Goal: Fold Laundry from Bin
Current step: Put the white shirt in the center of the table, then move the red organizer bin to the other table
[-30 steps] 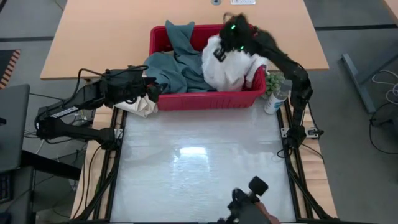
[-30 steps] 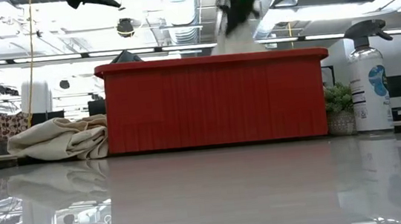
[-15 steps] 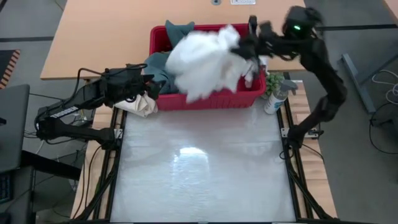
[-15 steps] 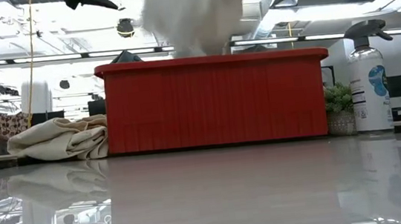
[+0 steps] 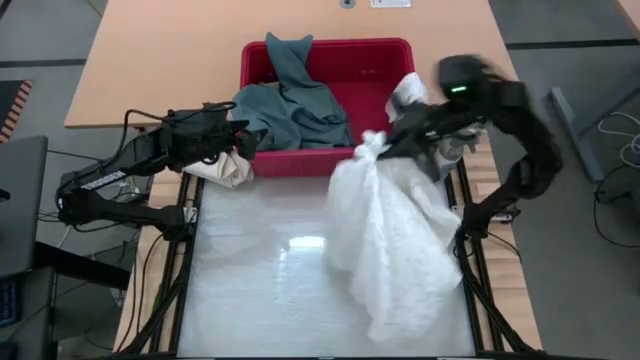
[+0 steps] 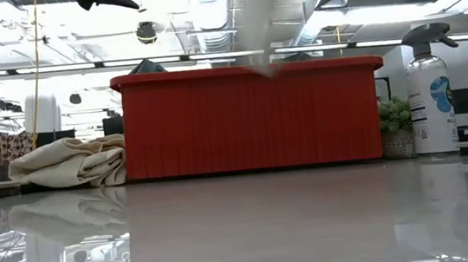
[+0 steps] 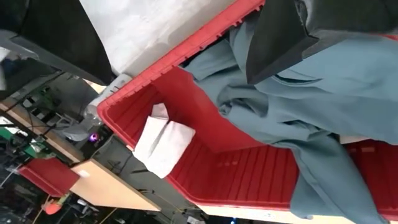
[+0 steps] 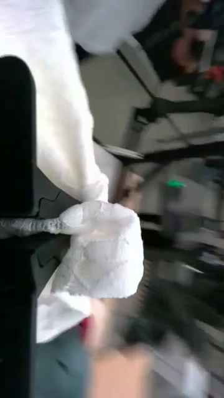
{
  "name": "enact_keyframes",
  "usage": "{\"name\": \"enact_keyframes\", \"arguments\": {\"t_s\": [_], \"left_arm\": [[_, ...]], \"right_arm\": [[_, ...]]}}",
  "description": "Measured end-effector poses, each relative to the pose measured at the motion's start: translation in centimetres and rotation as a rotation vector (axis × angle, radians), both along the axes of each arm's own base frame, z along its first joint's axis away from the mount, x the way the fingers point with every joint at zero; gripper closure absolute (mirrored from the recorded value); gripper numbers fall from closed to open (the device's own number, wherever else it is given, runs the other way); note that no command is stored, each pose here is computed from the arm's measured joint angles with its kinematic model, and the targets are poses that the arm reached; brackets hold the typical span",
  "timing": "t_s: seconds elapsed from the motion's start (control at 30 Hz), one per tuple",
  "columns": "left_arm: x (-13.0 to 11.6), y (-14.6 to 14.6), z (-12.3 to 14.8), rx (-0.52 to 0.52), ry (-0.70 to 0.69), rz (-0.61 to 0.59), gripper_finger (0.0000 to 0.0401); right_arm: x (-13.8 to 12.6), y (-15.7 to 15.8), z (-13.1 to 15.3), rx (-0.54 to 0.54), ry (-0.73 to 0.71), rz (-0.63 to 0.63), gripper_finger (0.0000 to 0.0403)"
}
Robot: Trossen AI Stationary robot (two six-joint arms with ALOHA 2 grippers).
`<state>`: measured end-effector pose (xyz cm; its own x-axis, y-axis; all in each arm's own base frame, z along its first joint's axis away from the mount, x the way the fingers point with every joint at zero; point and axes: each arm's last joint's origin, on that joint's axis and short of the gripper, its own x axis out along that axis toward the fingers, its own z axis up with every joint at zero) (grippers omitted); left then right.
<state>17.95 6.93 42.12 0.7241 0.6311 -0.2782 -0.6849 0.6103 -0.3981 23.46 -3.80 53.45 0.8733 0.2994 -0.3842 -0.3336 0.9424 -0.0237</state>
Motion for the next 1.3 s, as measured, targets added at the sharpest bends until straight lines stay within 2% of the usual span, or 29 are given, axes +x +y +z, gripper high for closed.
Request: {"name": "enact_keyframes", "arguments": {"t_s": [0.07,0.23,0.3,0.4,0.5,0.57,0.7,0.83,0.93,1.0,1.2,1.3], "left_arm": [[0.0,0.0,0.0,-0.007,-0.003,-0.020,0.0040],[0.1,-0.1,0.0,-0.019,-0.007,-0.059,0.0040],[0.1,-0.2,0.0,-0.022,-0.008,-0.072,0.0040],[0.2,-0.2,0.0,-0.030,-0.010,-0.097,0.0040],[0.2,-0.3,0.0,-0.038,-0.012,-0.139,0.0040],[0.3,-0.4,0.0,-0.043,-0.011,-0.179,0.0040],[0.4,-0.6,-0.1,-0.047,-0.008,-0.247,0.0040],[0.4,-0.6,-0.1,-0.048,-0.008,-0.252,0.0040],[0.6,-0.6,-0.1,-0.030,0.005,-0.277,0.0040],[1.2,-0.7,-0.2,-0.011,0.022,-0.323,0.0040],[5.4,-1.2,-2.7,0.064,0.190,-0.501,0.0040],[8.0,-1.5,-4.6,0.054,0.265,-0.597,0.0049]], "right_arm": [[1.9,-0.2,-1.6,0.032,0.108,0.001,0.0369],[6.8,-0.5,-5.2,0.119,0.282,0.020,0.0330],[8.7,-0.4,-6.7,0.167,0.329,0.089,0.0316],[11.0,-0.3,-8.6,0.270,0.358,0.266,0.0298],[11.9,-0.5,-9.5,0.387,0.357,0.401,0.0280],[12.3,-0.8,-9.8,0.437,0.356,0.445,0.0266],[12.5,-1.3,-10.2,0.462,0.364,0.448,0.0240],[12.1,-1.6,-9.8,0.467,0.357,0.435,0.0221],[11.4,-1.9,-9.2,0.463,0.360,0.394,0.0216],[10.7,-2.3,-8.9,0.418,0.379,0.313,0.0217],[8.9,-3.8,-9.4,0.147,0.519,-0.052,0.0235],[8.4,-4.7,-9.8,0.068,0.587,-0.163,0.0253]]}}
